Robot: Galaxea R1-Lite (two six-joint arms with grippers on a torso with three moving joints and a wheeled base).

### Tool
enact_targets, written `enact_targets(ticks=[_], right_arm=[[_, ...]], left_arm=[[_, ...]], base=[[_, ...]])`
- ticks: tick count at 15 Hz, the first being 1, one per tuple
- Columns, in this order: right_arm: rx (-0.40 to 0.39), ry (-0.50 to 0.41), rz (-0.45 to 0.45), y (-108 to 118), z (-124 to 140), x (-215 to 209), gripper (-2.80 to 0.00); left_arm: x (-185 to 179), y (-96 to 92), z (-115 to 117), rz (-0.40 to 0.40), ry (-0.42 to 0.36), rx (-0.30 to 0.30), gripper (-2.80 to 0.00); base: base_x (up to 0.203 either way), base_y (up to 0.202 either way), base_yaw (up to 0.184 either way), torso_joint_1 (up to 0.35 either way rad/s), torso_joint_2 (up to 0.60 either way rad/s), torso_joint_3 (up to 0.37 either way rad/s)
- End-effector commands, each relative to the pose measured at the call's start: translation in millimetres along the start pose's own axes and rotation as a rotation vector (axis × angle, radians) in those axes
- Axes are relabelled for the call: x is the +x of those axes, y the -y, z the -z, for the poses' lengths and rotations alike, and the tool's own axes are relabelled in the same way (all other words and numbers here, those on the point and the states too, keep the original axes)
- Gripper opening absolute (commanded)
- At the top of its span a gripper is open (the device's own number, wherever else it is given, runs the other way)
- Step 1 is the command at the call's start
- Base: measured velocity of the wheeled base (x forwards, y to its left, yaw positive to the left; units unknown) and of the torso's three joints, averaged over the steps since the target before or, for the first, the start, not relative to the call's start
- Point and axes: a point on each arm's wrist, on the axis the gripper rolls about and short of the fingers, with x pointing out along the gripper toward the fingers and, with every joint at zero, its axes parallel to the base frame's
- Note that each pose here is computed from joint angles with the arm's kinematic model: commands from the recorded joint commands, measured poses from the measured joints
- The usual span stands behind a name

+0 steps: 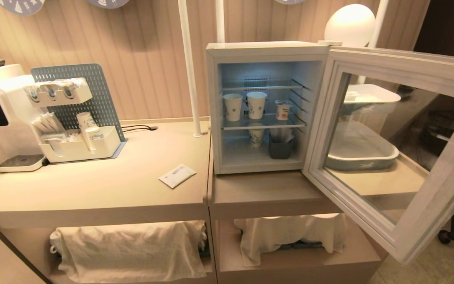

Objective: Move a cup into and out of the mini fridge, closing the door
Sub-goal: Take the yoghurt out of the freezer

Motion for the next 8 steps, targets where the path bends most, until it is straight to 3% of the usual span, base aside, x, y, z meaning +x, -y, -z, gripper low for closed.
enact_targets(ticks=[1,8], right_arm=[[0.0,-0.002,-0.001,0.0,0.2,0.1,-2.8],[0.0,-0.001,-0.001,0.0,-0.1,0.0,-2.8]], left_arm=[[0.0,0.0,0.1,-0.001,0.0,-0.001,-2.8],[-0.1,0.0,-0.1,-0.001,0.0,-0.001,-2.8]], base=[[0.0,0.191,-0.001,0.002,0.0,0.002],[0.0,0.187,-0.001,0.001,0.0,0.004]])
